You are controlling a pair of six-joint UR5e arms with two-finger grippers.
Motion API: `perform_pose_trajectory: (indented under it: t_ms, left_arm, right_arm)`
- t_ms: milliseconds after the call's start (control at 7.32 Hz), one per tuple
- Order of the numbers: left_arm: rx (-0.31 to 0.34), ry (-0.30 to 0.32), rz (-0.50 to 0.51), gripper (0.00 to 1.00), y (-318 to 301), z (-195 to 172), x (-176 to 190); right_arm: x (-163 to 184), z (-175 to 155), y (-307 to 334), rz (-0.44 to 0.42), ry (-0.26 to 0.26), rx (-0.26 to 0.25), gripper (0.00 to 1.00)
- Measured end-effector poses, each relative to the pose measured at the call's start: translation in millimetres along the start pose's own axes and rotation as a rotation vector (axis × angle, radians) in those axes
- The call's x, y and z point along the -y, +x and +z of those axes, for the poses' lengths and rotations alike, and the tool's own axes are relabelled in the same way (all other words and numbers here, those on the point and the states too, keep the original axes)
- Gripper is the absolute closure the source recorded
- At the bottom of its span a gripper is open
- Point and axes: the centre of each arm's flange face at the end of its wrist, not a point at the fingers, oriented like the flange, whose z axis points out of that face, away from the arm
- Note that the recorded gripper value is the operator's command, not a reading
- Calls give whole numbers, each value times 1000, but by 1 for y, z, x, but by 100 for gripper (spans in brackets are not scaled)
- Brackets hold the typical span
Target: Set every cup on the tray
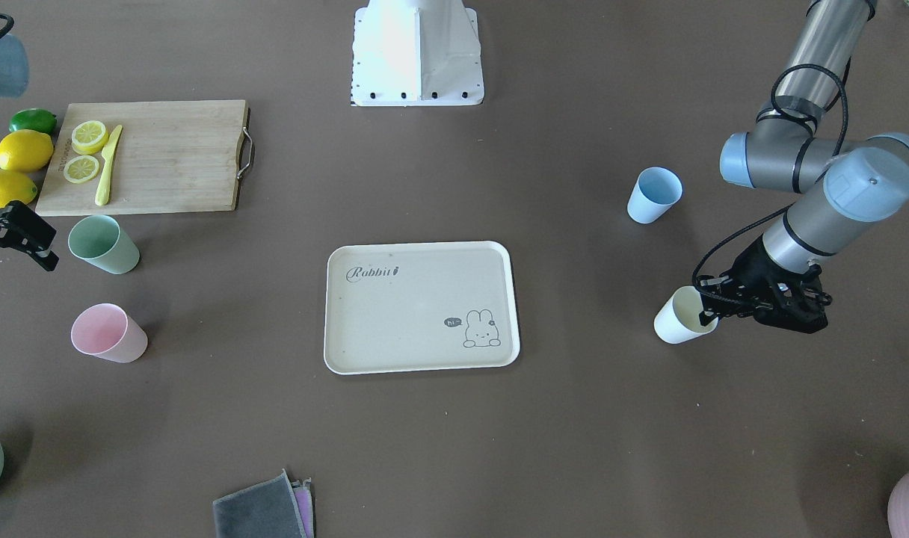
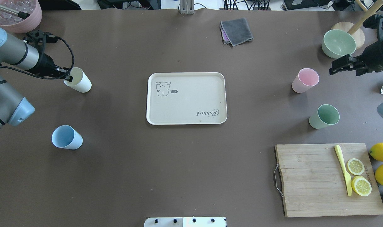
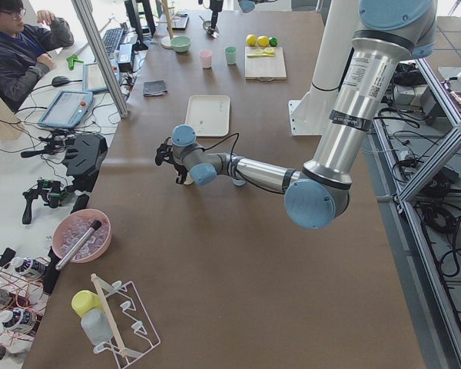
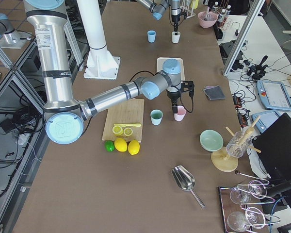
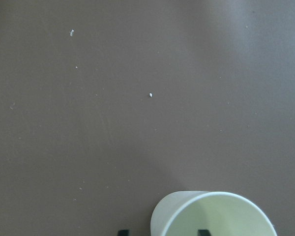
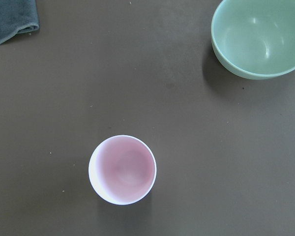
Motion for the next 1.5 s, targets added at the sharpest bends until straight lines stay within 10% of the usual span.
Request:
perform_pose_trajectory:
  t_ms: [1093, 1503]
  left_arm:
    - [-11, 31, -137, 100, 263, 26, 57]
    - [-8, 23, -129, 2, 300, 43, 46]
  right_arm:
    - [-3, 4, 1, 1, -9, -3, 0]
    - [-5, 10, -3, -10, -18, 0, 0]
